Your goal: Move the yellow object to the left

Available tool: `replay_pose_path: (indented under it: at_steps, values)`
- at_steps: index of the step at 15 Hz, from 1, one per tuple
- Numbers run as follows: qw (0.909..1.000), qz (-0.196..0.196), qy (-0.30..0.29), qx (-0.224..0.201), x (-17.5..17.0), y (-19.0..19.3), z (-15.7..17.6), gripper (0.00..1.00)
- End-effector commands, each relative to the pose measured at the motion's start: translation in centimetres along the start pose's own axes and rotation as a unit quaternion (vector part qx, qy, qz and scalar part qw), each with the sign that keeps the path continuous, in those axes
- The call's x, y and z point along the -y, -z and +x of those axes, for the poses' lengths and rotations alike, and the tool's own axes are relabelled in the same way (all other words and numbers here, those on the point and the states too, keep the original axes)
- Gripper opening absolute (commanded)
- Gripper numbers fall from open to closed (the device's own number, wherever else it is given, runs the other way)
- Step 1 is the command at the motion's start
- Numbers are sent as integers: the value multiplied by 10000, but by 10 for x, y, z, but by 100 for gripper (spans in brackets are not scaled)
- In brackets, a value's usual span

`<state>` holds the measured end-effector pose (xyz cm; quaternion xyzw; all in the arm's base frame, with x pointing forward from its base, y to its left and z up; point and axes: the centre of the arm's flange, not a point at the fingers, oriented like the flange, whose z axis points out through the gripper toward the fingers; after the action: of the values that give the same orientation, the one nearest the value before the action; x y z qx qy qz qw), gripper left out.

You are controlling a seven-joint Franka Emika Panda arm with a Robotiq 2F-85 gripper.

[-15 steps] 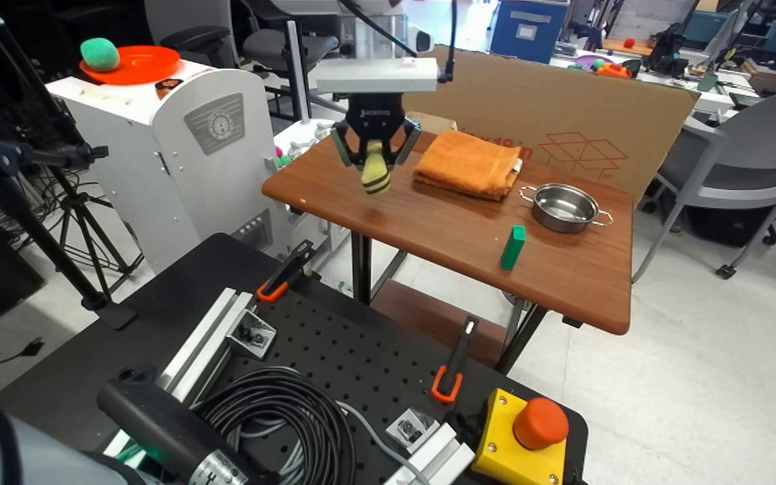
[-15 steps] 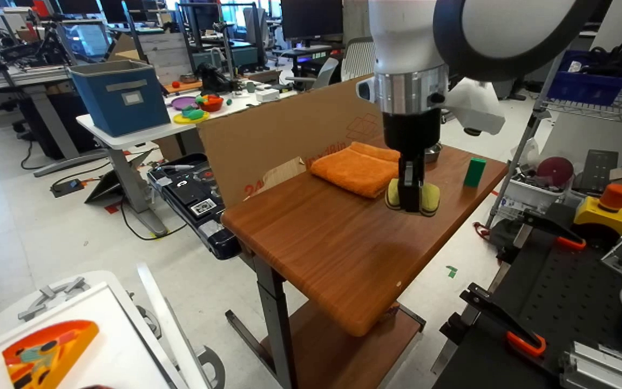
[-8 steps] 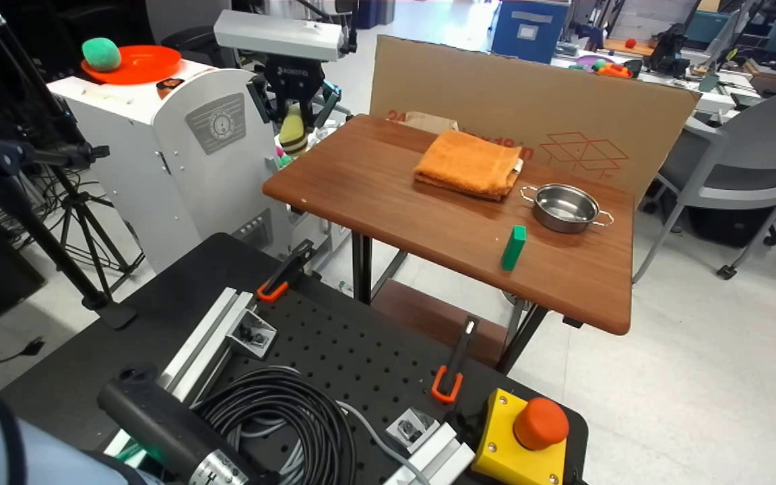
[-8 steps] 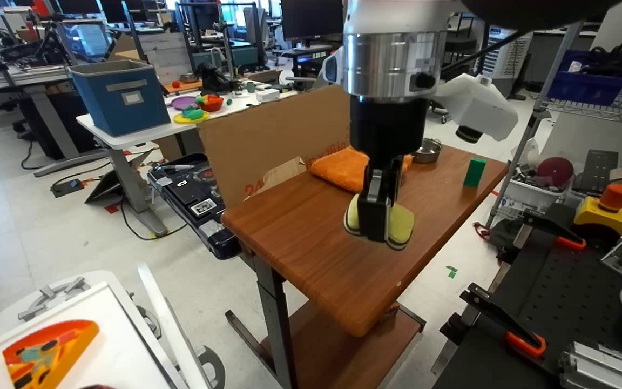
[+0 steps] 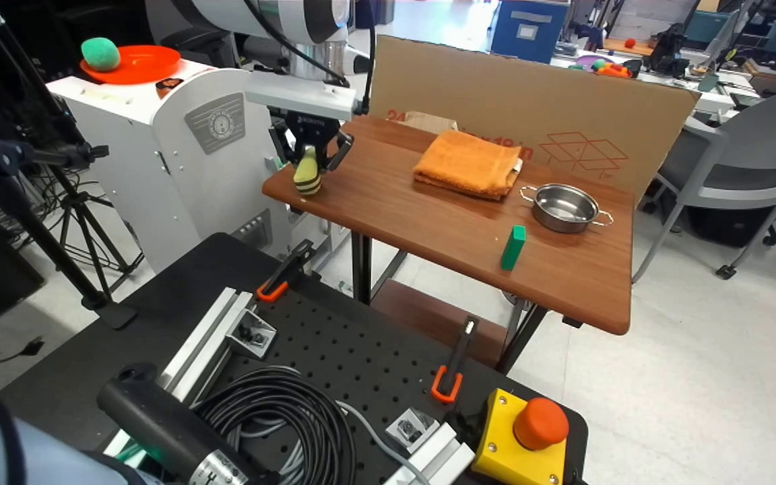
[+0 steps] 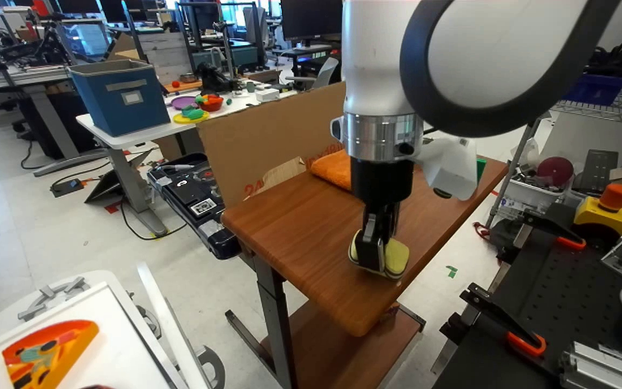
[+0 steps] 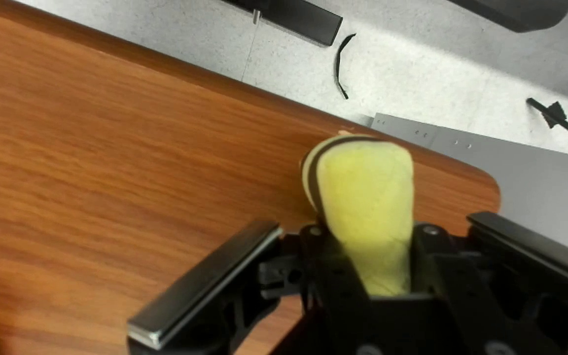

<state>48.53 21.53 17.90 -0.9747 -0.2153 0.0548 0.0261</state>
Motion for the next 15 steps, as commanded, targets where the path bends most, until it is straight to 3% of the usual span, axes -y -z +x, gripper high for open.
replay_pose_path:
  at_steps: [1, 4, 10, 12, 13, 14, 15]
  values:
    - [9999, 41, -103, -26, -8, -22, 19, 42]
    - [9999, 113, -20, 68, -8, -14, 14, 52]
    - [9985, 255, -203, 436, -12, 36, -26, 96]
    - [9971, 148, -284, 688, -21, 60, -48, 100]
    - [9980, 164, -240, 556, -15, 24, -17, 92]
    - [9976, 134, -271, 623, -18, 35, -25, 100]
    - [9975, 105, -296, 639, -21, 45, -32, 100]
